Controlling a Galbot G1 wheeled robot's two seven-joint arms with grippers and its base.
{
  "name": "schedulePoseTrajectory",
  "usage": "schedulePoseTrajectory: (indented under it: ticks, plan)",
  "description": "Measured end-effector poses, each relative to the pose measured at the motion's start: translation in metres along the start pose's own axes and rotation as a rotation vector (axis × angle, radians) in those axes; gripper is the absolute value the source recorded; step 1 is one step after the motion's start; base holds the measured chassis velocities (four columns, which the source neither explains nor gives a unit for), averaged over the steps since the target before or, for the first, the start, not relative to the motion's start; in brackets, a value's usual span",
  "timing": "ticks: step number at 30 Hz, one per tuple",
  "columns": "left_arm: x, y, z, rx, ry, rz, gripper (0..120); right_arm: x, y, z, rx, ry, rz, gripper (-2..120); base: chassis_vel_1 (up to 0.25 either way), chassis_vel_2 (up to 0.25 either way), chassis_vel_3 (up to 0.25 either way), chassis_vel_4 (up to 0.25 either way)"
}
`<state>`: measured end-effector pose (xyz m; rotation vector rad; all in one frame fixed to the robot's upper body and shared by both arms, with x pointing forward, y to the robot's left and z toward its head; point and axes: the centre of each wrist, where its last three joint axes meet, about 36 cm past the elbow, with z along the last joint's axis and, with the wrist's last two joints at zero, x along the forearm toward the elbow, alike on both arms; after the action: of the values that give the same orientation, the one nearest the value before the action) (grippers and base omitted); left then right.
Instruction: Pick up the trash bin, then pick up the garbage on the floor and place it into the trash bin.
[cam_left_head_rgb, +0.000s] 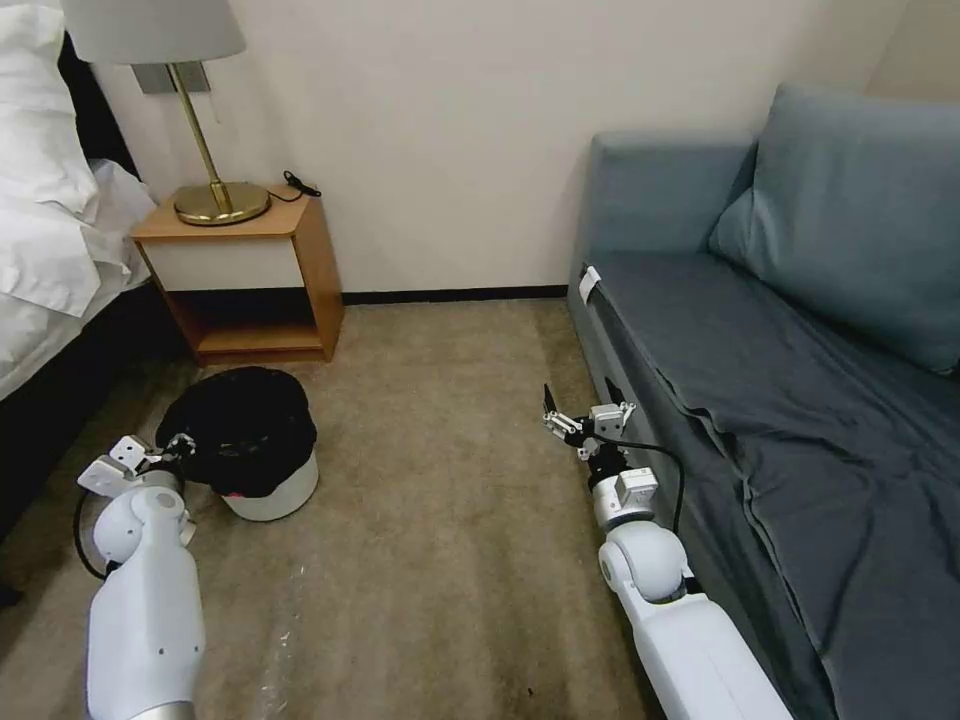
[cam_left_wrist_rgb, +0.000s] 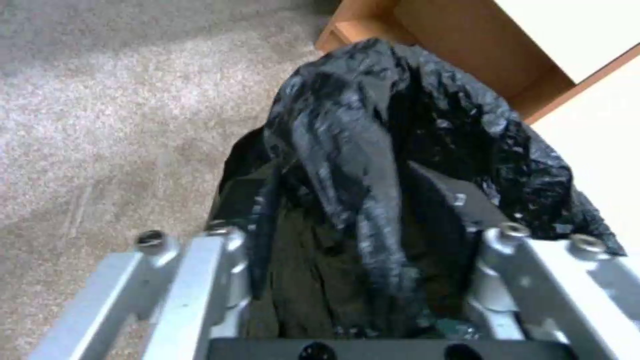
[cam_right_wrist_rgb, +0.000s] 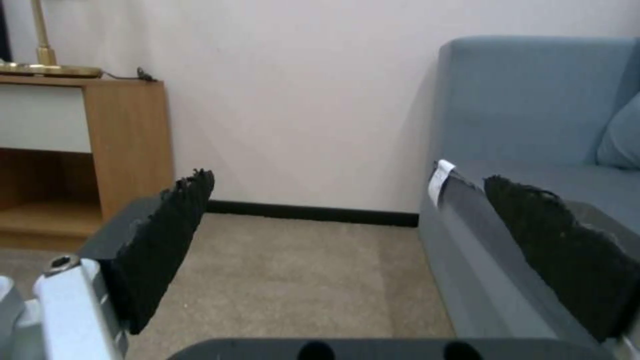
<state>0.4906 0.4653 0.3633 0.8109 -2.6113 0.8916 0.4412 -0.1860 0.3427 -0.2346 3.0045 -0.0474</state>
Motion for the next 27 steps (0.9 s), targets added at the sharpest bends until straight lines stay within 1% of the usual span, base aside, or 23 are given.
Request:
schedulePoseTrajectory:
  ticks: [1,3,4,6,7,8,10,11,12,13,14,15,16,17,18,19,20,21,22,24,25,26,27]
  plan:
    - [0.000,0.000,0.000,0.000,0.000,0.000,61,0.000,0.000,0.000,0.000,0.000,0.000,100,0.000,0.000,0.000,0.000]
    - [0.011,-0.004,-0.008,-0.022,-0.036,0.017,72,0.000,0.000,0.001,0.000,-0.001,-0.001,100,0.000,0.000,0.000,0.000]
    - [0.011,-0.004,-0.008,-0.022,-0.036,0.017,72,0.000,0.000,0.001,0.000,-0.001,-0.001,100,0.000,0.000,0.000,0.000]
    - [0.030,-0.009,-0.019,-0.056,-0.085,0.061,82,0.000,-0.001,0.000,0.001,-0.004,-0.006,100,0.000,0.000,0.000,0.000]
    - [0.046,-0.012,-0.026,-0.098,-0.117,0.104,89,0.000,-0.001,-0.002,0.002,-0.007,-0.007,100,0.000,0.000,0.000,0.000]
    - [0.046,-0.012,-0.026,-0.098,-0.117,0.104,89,0.000,-0.001,-0.002,0.002,-0.007,-0.007,100,0.000,0.000,0.000,0.000]
    - [0.066,-0.015,-0.033,-0.188,-0.155,0.170,96,-0.001,-0.003,-0.003,0.003,-0.012,-0.003,100,0.000,0.000,0.000,0.000]
    - [0.066,-0.015,-0.033,-0.188,-0.155,0.170,96,-0.001,-0.003,-0.003,0.003,-0.012,-0.003,100,0.000,0.000,0.000,0.000]
    - [0.080,-0.015,-0.037,-0.256,-0.180,0.222,99,-0.003,-0.004,-0.004,0.000,-0.020,0.006,100,0.000,0.000,0.000,0.000]
    - [0.080,-0.015,-0.037,-0.256,-0.180,0.222,99,-0.003,-0.004,-0.004,0.000,-0.020,0.006,100,0.000,0.000,0.000,0.000]
    - [0.098,-0.018,-0.041,-0.347,-0.222,0.280,100,-0.005,-0.005,-0.003,-0.006,-0.036,0.023,100,0.000,0.000,0.000,0.000]
    - [0.109,-0.020,-0.043,-0.436,-0.275,0.329,100,-0.006,-0.005,0.000,-0.012,-0.051,0.045,100,0.000,0.000,0.000,0.000]
    - [0.115,-0.020,-0.043,-0.522,-0.337,0.361,100,-0.007,-0.005,0.004,-0.017,-0.061,0.059,100,0.000,0.000,0.000,0.000]
    - [0.115,-0.020,-0.043,-0.522,-0.337,0.361,100,-0.007,-0.005,0.004,-0.017,-0.061,0.059,100,0.000,0.000,0.000,0.000]
    - [0.116,-0.020,-0.041,-0.589,-0.378,0.374,100,-0.007,-0.006,0.006,-0.019,-0.068,0.069,100,0.000,0.000,0.000,0.000]
    - [0.116,-0.020,-0.041,-0.589,-0.378,0.374,100,-0.007,-0.006,0.006,-0.019,-0.068,0.069,100,0.000,0.000,0.000,0.000]
    - [0.118,-0.021,-0.038,-0.633,-0.401,0.388,100,-0.007,-0.006,0.006,-0.025,-0.075,0.075,100,0.000,0.000,0.000,0.000]
    - [0.122,-0.024,-0.033,-0.646,-0.405,0.409,100,-0.006,-0.005,0.007,-0.032,-0.081,0.079,100,0.000,0.000,0.000,0.000]
    - [0.122,-0.024,-0.033,-0.646,-0.405,0.409,100,-0.006,-0.005,0.007,-0.032,-0.081,0.079,100,0.000,0.000,0.000,0.000]
    - [0.133,-0.034,-0.019,-0.630,-0.375,0.476,100,-0.006,-0.005,0.007,-0.041,-0.096,0.083,100,0.000,0.000,0.000,0.000]
    - [0.133,-0.034,-0.019,-0.630,-0.375,0.476,100,-0.006,-0.005,0.007,-0.041,-0.096,0.083,100,0.000,0.000,0.000,0.000]
    - [0.138,-0.037,-0.011,-0.626,-0.349,0.511,100,-0.007,-0.005,0.007,-0.042,-0.101,0.085,100,0.000,0.000,0.000,0.000]
    - [0.141,-0.039,-0.007,-0.625,-0.334,0.528,100,-0.007,-0.005,0.007,-0.041,-0.102,0.088,100,0.000,0.000,0.000,0.000]
